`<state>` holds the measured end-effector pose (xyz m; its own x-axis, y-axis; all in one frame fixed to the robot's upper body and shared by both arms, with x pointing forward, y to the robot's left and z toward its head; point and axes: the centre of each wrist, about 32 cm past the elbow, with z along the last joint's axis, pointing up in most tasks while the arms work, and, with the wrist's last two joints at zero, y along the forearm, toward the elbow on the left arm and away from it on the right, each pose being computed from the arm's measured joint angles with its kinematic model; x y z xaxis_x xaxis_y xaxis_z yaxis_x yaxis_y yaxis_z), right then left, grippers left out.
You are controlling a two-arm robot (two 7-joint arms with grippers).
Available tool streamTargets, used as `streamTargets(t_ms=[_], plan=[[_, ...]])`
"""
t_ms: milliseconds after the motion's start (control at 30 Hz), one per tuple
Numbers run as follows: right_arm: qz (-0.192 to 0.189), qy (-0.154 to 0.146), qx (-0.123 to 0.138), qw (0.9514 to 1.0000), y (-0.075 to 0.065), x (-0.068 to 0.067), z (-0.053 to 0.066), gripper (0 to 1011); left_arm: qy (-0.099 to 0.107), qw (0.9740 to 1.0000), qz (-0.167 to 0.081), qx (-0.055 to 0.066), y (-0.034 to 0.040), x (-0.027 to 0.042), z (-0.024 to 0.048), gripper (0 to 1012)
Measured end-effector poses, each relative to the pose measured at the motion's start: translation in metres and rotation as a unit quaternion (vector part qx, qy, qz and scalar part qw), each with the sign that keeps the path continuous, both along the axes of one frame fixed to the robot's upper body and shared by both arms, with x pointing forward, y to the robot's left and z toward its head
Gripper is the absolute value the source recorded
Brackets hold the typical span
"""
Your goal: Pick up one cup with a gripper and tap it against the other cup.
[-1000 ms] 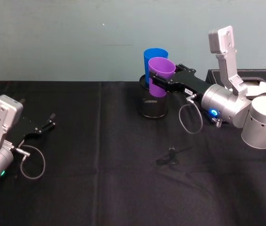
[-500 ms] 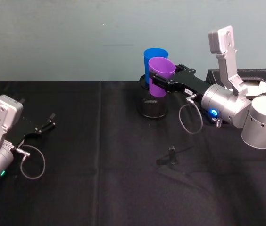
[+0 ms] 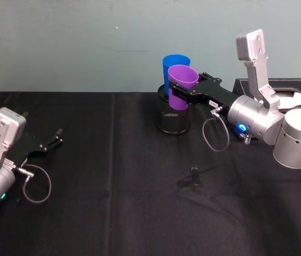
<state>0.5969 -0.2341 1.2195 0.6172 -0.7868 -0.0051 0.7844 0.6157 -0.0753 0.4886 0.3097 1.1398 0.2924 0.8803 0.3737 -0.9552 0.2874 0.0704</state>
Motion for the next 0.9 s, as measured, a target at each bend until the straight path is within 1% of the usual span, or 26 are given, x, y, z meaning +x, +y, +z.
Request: streamTargets(t_ms=[900], plan=[[0.0,0.0,0.0,1.0,0.0,0.0,0.0,723,0.0,1.0,0.0,0.0,0.0,0.0,0.0,1000]])
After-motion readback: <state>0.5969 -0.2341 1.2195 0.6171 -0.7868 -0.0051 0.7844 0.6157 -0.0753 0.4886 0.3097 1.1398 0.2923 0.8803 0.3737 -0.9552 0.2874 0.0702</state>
